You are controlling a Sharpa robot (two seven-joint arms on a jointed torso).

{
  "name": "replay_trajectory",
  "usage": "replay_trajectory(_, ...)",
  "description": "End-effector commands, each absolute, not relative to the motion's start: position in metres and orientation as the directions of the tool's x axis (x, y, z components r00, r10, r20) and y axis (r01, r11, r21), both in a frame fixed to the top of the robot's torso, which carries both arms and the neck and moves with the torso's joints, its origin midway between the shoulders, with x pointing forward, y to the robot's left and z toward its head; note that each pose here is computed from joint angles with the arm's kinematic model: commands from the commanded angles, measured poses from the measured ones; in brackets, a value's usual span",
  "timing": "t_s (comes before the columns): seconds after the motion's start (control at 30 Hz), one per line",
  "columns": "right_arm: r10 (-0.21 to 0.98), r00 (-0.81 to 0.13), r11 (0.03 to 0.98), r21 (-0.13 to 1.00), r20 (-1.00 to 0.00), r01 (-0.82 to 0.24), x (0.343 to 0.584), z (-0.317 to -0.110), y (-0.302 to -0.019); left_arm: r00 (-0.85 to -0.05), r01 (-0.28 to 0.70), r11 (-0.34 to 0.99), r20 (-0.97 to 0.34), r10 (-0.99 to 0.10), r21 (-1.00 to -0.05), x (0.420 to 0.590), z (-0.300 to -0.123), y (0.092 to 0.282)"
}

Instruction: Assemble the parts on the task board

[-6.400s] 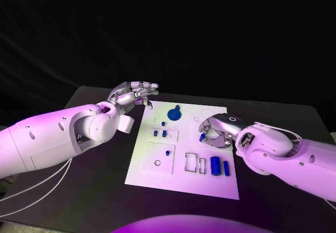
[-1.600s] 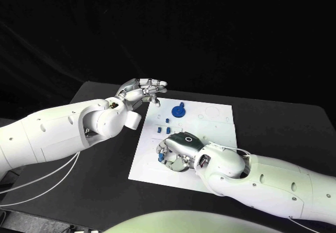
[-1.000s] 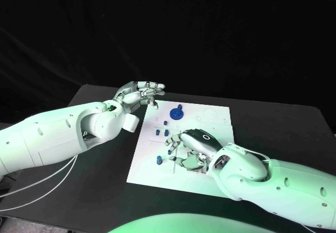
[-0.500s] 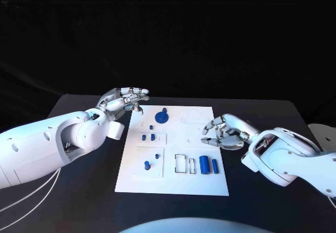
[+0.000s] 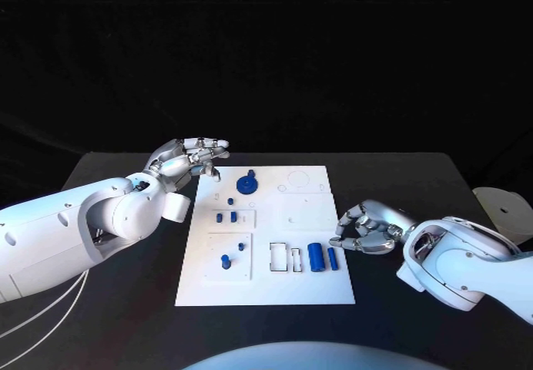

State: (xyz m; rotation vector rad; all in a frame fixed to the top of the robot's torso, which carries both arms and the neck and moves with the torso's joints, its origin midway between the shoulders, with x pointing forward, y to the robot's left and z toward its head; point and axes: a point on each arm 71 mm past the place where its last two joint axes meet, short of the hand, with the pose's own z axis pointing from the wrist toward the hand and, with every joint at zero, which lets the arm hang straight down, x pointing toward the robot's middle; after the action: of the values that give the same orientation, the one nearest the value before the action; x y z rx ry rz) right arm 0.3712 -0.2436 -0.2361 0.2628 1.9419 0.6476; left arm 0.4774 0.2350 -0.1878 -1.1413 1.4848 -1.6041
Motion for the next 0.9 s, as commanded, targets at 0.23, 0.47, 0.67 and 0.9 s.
replay_trajectory(0.23,0.385,-0.444,0.877,0.471,-0.809,-0.097,0.366,-0.249,-0.232,-0.416,-0.084,-0.142,0.164,-0.894,-0.986,0.477,-0.187,0.233)
replay_trajectory(0.47,0.379,-0.464,0.874,0.474,-0.801,-0.104,0.364,-0.256,-0.222,-0.418,-0.085,-0.143,0.165,-0.893,-0.986,0.477,-0.187,0.232)
replay_trajectory(0.67,0.375,-0.477,0.870,0.480,-0.795,-0.116,0.362,-0.261,-0.214,-0.418,-0.084,-0.143,0.165,-0.893,-0.986,0.477,-0.187,0.232)
replay_trajectory(0.9,0.364,-0.493,0.869,0.479,-0.790,-0.126,0.360,-0.268,-0.206,-0.418,-0.084,-0.143,0.165,-0.893,-0.986,0.477,-0.187,0.233)
